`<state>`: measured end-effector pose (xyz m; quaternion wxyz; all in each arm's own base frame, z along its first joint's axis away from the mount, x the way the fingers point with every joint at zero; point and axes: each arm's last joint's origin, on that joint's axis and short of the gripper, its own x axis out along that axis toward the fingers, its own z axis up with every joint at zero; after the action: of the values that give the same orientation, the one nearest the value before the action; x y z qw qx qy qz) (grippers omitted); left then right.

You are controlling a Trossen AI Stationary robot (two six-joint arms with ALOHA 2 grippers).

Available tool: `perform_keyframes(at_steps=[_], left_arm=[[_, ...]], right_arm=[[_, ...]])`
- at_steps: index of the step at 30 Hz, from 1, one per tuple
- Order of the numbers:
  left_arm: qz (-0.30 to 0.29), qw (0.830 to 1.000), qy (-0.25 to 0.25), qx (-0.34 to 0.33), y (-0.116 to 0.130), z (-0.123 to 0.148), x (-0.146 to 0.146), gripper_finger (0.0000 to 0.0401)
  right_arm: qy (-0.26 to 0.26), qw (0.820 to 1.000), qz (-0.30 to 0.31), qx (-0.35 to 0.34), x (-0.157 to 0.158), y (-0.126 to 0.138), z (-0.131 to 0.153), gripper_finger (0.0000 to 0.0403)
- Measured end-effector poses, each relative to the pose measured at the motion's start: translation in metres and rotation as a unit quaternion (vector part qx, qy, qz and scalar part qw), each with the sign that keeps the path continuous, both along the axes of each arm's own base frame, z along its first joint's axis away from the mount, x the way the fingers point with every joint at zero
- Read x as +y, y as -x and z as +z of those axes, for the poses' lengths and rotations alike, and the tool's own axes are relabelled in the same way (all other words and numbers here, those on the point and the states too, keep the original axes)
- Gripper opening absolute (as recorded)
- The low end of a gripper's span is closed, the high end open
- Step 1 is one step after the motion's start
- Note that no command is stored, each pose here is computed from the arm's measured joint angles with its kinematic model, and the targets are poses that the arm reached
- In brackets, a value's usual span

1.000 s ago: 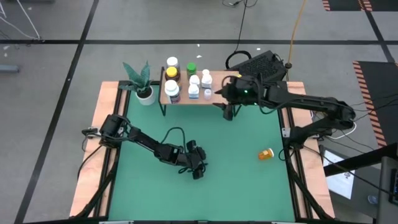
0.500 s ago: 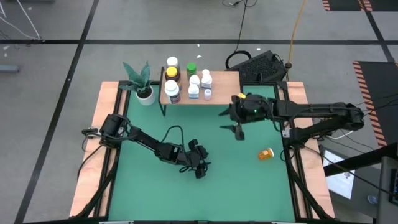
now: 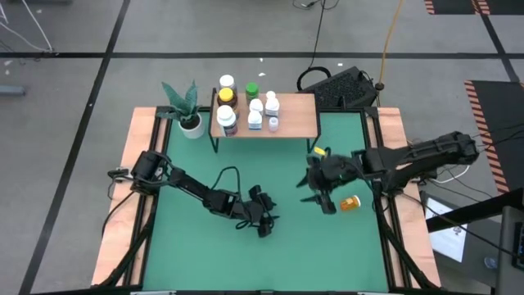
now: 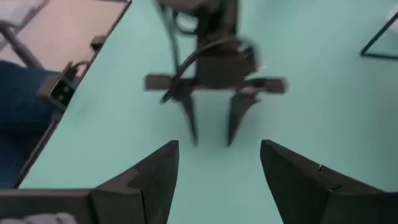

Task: Pick and place medicine bottles onto shelf by color
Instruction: Put the orange pill bottle on the shelf

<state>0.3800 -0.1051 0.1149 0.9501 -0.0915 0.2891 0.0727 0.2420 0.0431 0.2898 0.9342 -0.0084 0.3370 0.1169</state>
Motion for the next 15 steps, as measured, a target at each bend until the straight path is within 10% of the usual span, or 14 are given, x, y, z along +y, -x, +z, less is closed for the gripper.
perform_keyframes(at_steps=[15], left_arm=[[-0.021,0.997,0.007,-0.076,-0.004,0.013,-0.014,0.0225]], right_arm=[[0.002,0.993,-0.12,0.013,0.065,0.03,-0.04,0.0201]])
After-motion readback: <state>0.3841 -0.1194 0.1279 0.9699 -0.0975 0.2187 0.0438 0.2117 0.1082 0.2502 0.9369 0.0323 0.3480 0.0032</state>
